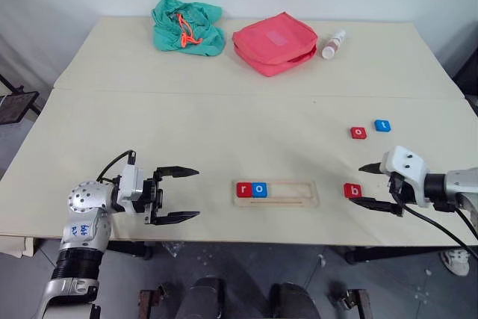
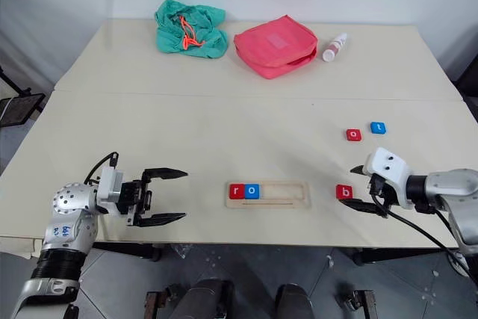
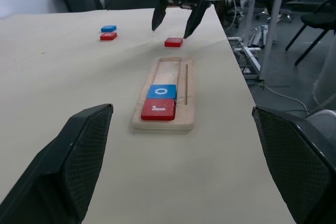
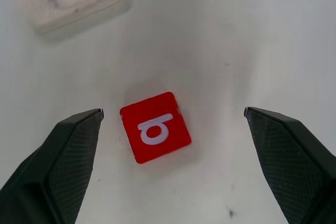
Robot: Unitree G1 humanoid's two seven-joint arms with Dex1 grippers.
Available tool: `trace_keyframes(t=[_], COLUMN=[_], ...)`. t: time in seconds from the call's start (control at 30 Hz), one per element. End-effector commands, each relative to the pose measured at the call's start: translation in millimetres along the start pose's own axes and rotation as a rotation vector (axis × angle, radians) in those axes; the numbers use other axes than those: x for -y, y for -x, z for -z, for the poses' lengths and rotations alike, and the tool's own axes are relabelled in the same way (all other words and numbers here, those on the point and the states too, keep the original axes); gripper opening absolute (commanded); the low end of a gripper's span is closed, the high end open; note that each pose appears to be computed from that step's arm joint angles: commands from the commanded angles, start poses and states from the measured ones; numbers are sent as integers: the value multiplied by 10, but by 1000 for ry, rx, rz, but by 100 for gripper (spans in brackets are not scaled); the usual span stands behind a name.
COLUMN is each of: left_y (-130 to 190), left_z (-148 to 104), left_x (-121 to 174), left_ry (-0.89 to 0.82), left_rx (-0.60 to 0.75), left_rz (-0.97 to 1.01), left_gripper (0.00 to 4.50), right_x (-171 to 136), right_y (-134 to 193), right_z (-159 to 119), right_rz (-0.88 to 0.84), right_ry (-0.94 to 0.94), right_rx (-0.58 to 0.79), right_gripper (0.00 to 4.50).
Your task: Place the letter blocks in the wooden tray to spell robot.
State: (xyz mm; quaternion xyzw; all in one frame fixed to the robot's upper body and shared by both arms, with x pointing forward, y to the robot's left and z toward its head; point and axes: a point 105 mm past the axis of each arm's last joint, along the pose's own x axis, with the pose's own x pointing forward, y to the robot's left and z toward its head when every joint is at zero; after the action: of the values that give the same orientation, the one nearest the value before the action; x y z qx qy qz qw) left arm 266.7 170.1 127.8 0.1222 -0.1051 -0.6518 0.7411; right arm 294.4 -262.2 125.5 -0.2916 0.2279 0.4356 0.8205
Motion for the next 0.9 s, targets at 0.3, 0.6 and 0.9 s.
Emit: trace_keyframes(t=[0.3,0.6,0.9], left_y=[87,133,105], left_z=[-116,-103,15], left_x=[55,20,-35], left_ry=[-36,-35,-37], left_rx=[3,0,-36], left_rz=[-38,-30,41], left_gripper=[450,450,450], right_x=[68,108,-2], right_y=[-43,-15,-32], right_z=[-15,-191,-775], right_rz=[-48,7,-49], right_ry=[97,96,165], right_rx=[-65,-15,-7], right_gripper=[358,146,146])
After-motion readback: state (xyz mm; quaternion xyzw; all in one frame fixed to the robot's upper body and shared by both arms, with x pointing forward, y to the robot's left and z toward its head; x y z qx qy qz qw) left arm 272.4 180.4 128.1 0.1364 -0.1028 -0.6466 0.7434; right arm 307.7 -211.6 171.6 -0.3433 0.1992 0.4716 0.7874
